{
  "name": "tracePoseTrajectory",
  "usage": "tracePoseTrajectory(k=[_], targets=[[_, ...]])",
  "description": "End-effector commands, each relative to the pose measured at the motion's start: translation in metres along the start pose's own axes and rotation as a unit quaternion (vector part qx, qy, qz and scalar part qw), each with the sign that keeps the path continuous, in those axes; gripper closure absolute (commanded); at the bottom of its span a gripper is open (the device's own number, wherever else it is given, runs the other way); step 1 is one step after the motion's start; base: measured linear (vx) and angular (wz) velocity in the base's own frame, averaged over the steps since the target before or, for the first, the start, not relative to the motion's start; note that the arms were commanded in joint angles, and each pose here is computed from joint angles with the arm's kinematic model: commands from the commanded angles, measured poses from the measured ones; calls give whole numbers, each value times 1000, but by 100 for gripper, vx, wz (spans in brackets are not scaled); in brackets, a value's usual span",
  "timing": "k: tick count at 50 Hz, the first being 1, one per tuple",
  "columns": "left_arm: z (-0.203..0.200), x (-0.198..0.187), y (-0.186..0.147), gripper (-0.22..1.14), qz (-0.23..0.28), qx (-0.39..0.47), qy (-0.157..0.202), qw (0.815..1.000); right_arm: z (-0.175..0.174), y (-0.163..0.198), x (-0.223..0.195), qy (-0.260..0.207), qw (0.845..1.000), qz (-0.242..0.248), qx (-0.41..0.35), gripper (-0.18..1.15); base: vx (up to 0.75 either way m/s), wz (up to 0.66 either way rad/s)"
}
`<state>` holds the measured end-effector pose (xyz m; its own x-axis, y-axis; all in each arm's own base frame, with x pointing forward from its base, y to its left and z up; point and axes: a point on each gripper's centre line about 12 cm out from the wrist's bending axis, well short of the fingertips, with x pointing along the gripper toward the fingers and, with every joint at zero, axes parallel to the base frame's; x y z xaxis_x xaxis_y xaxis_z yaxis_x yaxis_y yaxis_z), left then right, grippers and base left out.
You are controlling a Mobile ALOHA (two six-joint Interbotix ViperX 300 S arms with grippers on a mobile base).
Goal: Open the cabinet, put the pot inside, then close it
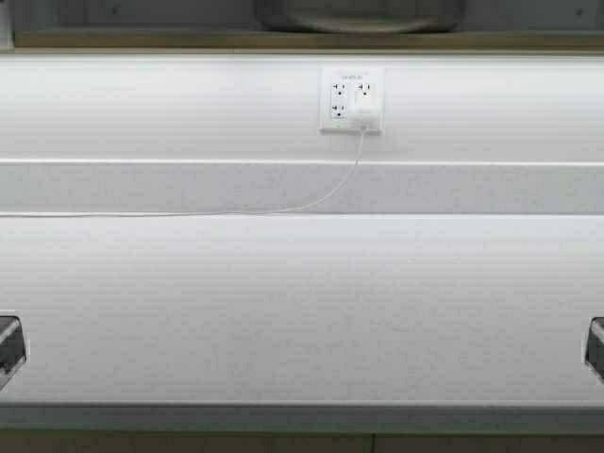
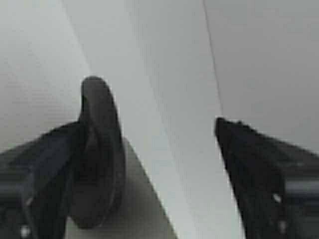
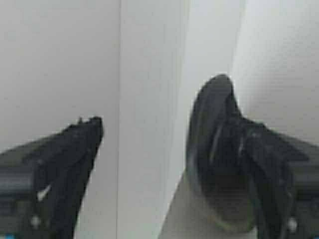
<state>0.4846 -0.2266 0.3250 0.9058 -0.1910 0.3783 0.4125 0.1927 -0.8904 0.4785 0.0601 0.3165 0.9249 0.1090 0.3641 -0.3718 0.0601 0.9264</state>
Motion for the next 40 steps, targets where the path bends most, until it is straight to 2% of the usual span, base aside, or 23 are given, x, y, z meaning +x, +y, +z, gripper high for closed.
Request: tracePoseTrajectory(k=[1,14,23,35,40], targets=[[16,-9,-26,-11,-25,-15,-29,999,15,23,-4,-14,1000,22,-8,-7,0,0],[28,-31,-4,-11,-1,-14,-55,998,23,8,-16,-20,1000,-2,-13,-7,0,0],[33,-50,1,-11,5,-11,-61,998,21,9,-27,-13,1000,3,-21,-7,0,0],[39,-91,-7,-8,-12,27,-40,999,13,24,-60,13,998,43,-40,-7,0,0],[38,-104,-11,4,-20,41,-22,999,12,27,-77,17,998,46,-45,-6,0,0]])
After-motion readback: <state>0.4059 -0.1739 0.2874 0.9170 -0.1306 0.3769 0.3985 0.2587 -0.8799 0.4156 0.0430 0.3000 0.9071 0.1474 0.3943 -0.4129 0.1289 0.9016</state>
